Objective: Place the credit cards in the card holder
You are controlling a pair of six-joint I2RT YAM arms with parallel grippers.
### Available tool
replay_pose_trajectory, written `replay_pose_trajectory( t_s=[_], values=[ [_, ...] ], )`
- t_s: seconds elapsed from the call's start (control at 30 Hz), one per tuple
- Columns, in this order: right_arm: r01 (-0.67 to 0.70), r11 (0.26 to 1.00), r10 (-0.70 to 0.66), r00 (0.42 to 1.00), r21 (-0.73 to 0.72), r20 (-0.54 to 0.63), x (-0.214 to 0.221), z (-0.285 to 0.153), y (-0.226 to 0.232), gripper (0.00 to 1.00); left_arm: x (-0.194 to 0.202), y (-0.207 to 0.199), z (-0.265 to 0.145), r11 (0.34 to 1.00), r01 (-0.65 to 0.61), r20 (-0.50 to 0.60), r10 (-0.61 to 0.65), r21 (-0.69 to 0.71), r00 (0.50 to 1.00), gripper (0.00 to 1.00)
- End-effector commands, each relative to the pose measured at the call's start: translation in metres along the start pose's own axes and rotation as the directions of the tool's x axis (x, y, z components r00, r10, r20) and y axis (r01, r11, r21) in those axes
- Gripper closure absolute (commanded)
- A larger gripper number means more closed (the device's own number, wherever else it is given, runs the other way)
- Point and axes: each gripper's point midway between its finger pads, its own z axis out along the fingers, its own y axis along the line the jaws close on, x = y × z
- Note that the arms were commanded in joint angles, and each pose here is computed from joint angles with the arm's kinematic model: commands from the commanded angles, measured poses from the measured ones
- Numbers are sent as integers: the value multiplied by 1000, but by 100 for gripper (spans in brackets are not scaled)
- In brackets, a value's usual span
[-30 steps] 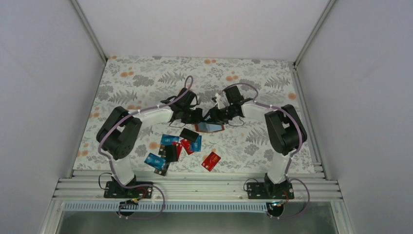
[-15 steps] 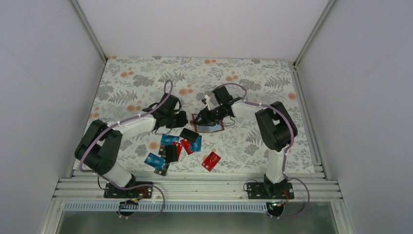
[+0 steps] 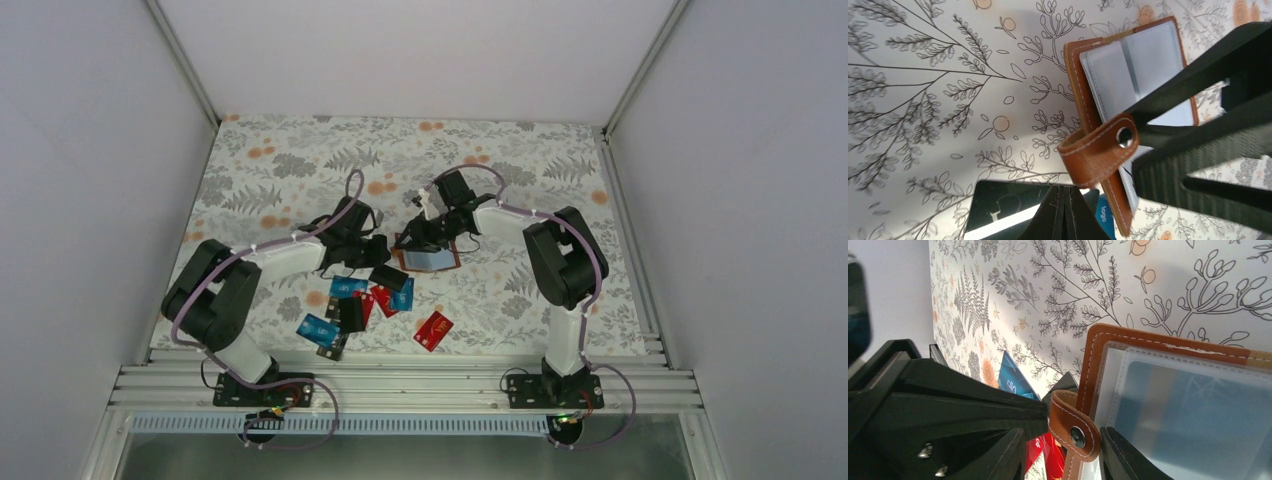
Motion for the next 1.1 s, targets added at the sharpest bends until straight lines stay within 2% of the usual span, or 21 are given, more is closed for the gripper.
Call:
replay_pose_trajectory(
  t_s=[0.0, 0.57, 0.87, 1.07],
  values=[
    [23, 1000, -23, 1000, 14, 16, -6, -7, 4, 61, -10, -10, 15, 999, -40, -8, 40, 27, 999, 97],
    [-8, 999, 5, 996, 37, 95, -26, -44, -24, 61, -37, -19, 49, 998, -55, -39, 55, 16, 998, 98],
    [8, 1000, -11, 994, 29, 111, -27, -54, -16, 60, -30, -6, 33, 997, -45, -30, 43, -60, 999, 97],
    [12, 998, -21, 991, 65, 136, -21, -64, -12, 60, -17, 7, 7, 991, -34, -13, 33, -128, 999, 97]
  ],
)
